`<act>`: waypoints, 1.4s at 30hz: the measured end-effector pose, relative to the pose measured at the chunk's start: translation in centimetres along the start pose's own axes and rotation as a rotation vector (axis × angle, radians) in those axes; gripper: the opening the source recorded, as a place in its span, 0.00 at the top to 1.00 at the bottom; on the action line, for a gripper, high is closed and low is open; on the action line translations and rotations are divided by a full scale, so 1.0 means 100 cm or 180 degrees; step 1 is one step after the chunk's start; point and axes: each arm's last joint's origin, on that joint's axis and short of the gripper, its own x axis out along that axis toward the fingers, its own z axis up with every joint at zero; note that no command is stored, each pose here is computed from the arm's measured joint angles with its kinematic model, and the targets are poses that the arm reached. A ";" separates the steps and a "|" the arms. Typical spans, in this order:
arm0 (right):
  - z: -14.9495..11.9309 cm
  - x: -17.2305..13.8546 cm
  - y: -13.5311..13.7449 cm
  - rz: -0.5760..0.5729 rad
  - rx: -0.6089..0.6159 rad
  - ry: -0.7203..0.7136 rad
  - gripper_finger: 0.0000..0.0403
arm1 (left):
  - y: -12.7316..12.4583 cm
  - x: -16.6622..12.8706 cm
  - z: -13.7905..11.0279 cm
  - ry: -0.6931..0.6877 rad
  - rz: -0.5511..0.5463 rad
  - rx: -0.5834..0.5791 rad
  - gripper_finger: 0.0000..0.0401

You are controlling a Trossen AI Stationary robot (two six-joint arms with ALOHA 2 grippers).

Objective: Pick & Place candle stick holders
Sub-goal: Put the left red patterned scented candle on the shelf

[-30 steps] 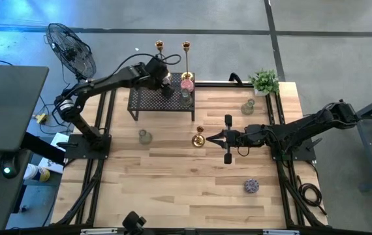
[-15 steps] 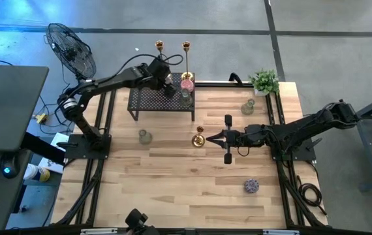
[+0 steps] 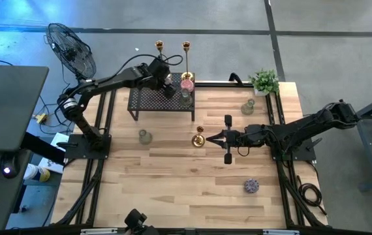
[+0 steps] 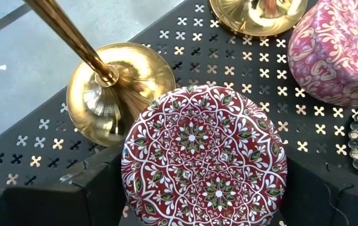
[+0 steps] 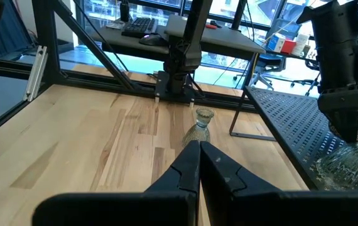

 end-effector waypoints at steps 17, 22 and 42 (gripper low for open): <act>0.000 0.000 0.000 0.0001 0.0000 0.0001 1.00 | 0.000 0.000 0.000 -0.0008 0.0000 0.0079 0.20; 0.000 0.000 0.000 0.0001 0.0000 0.0000 1.00 | 0.000 0.000 0.000 -0.0011 0.0012 0.0083 0.20; 0.000 0.000 0.000 0.0035 0.0001 -0.0003 1.00 | 0.000 0.008 -0.001 0.0037 0.0115 0.0127 0.20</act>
